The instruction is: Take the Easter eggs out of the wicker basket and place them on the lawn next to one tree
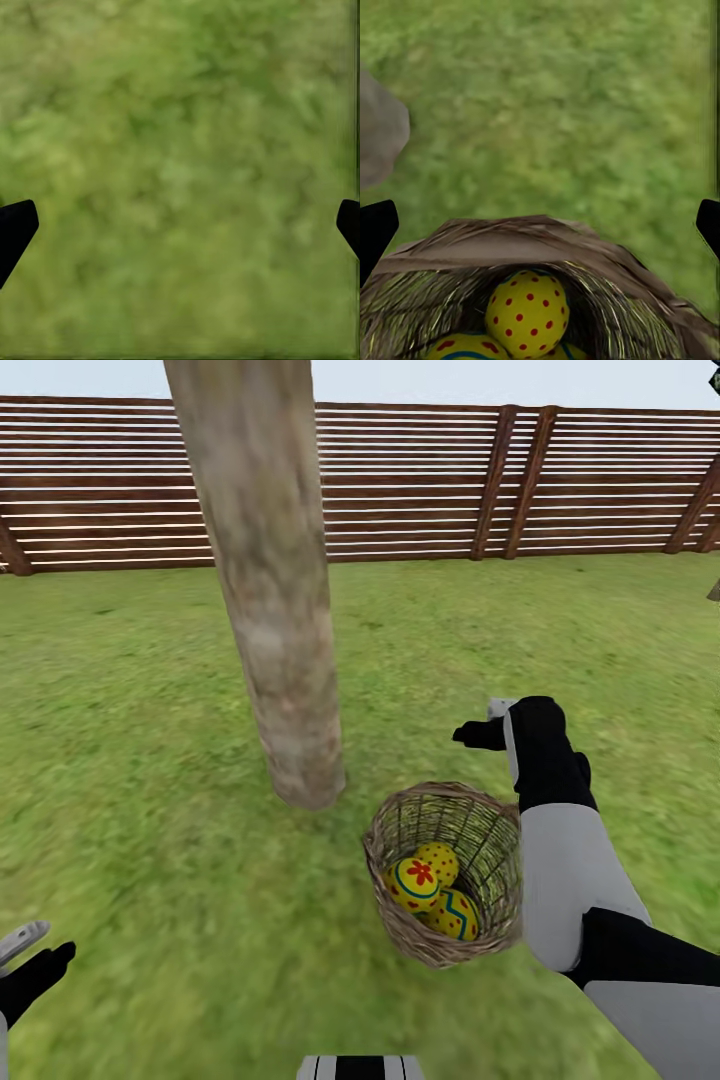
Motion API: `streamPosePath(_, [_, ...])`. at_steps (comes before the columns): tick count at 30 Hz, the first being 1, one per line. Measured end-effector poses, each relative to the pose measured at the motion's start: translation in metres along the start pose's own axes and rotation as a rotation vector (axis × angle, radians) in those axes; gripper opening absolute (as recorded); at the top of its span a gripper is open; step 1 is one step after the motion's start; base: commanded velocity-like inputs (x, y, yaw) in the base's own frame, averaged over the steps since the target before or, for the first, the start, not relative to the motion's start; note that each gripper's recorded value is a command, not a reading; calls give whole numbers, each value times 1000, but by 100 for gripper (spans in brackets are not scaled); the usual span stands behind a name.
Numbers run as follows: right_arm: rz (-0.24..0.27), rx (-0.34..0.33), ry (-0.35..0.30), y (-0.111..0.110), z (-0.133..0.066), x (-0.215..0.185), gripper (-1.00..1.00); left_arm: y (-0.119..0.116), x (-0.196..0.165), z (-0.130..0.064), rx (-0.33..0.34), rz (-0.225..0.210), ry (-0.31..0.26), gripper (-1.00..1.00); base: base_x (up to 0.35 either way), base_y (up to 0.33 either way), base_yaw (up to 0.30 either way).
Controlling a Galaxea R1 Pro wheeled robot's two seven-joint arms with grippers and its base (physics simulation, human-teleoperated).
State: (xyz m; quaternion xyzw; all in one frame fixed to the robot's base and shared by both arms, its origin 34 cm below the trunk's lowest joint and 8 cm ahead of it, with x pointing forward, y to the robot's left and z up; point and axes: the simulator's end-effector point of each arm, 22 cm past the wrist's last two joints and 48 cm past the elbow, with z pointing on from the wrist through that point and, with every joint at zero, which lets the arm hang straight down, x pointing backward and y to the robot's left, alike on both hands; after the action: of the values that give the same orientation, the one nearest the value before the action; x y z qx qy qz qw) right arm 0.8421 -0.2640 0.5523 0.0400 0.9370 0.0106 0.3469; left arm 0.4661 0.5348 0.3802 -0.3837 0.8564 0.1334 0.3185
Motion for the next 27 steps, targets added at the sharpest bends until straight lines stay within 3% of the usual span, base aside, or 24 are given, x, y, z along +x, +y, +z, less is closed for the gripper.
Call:
streamPosePath(18, [0,5,2,-3,1,1,100,-1,-11,-5,1,3,-27,100,0,-274,0])
streamPosePath(27, [-2,20,6,-11,1,2,100,4,-23,-8,8,17,-9,100,0,-84,0])
